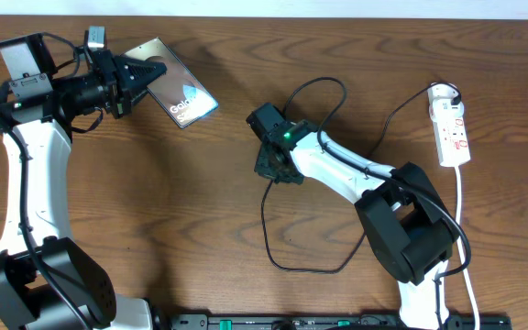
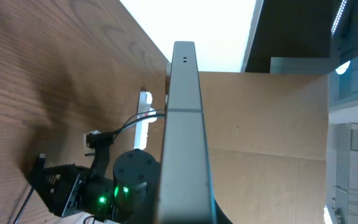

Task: Plug charger to phone and switch on socket
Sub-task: 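Lift the plug with right gripper toward the phone's bottom port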

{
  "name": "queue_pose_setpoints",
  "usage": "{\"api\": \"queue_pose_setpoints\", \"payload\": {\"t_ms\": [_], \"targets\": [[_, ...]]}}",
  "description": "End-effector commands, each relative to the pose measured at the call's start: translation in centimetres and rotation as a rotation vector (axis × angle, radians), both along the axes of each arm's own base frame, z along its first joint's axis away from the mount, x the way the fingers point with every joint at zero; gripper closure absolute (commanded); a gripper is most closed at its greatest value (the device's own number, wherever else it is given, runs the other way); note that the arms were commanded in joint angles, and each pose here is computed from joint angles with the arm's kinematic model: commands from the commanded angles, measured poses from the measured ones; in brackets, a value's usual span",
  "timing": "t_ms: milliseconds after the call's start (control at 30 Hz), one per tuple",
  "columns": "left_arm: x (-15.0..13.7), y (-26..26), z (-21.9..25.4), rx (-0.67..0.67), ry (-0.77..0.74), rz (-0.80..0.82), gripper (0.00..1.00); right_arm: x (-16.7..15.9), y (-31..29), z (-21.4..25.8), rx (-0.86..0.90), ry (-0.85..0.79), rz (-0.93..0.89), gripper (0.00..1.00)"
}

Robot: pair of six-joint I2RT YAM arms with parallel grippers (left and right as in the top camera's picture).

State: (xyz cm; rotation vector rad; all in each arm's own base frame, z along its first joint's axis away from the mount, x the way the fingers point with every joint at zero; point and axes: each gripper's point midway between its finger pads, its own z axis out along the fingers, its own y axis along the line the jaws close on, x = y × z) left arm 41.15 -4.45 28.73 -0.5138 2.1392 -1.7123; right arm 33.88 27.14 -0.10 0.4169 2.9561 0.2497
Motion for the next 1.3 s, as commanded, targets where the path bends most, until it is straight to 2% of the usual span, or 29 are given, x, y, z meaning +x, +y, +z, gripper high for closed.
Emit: {"api": "queue_pose_setpoints", "payload": {"t_ms": [0, 133, 267, 400, 533, 633, 867, 1100, 1267], "targets": [[-0.4, -0.2, 1.8, -0.009, -0.040, -0.015, 0.93, -1.8, -1.7, -4.4, -0.091, 0.090, -0.011, 0.99], [-0.4, -0.2, 1.8, -0.009, -0.040, -0.015, 0.93, -1.6, -1.4, -4.4, -0.078, 0.083, 0.009, 0.99], [-0.4, -0.2, 1.8, -0.009, -0.039, -0.015, 0.93, -0.3, 0.9, -2.9, 0.077, 0.048, 0.154, 0.99], [-0.4, -0.2, 1.8, -0.011, -0.040, -0.017, 0.93, 1.0, 2.5, 0.7, 0.251, -0.020, 0.352, 0.99], [-0.6, -0.3, 2.0, -0.021, -0.045, -0.030, 0.93, 1.4, 3.3, 6.4, 0.465, -0.115, 0.553, 0.99], [-0.8, -0.5, 2.2, -0.030, -0.055, -0.046, 0.93, 0.7, 3.5, 11.5, 0.619, -0.202, 0.687, 0.99], [-1.3, -0.8, 2.7, -0.042, -0.101, -0.088, 0.93, -1.9, 2.5, 19.5, 0.788, -0.350, 0.812, 0.99], [-2.5, -1.5, 3.9, -0.086, -0.170, -0.167, 0.93, -5.8, 2.5, 21.6, 0.982, -0.412, 0.920, 0.99], [-3.0, -1.9, 4.2, -0.096, -0.209, -0.203, 0.93, -7.4, 3.0, 21.8, 1.148, -0.372, 0.913, 0.99]]}}
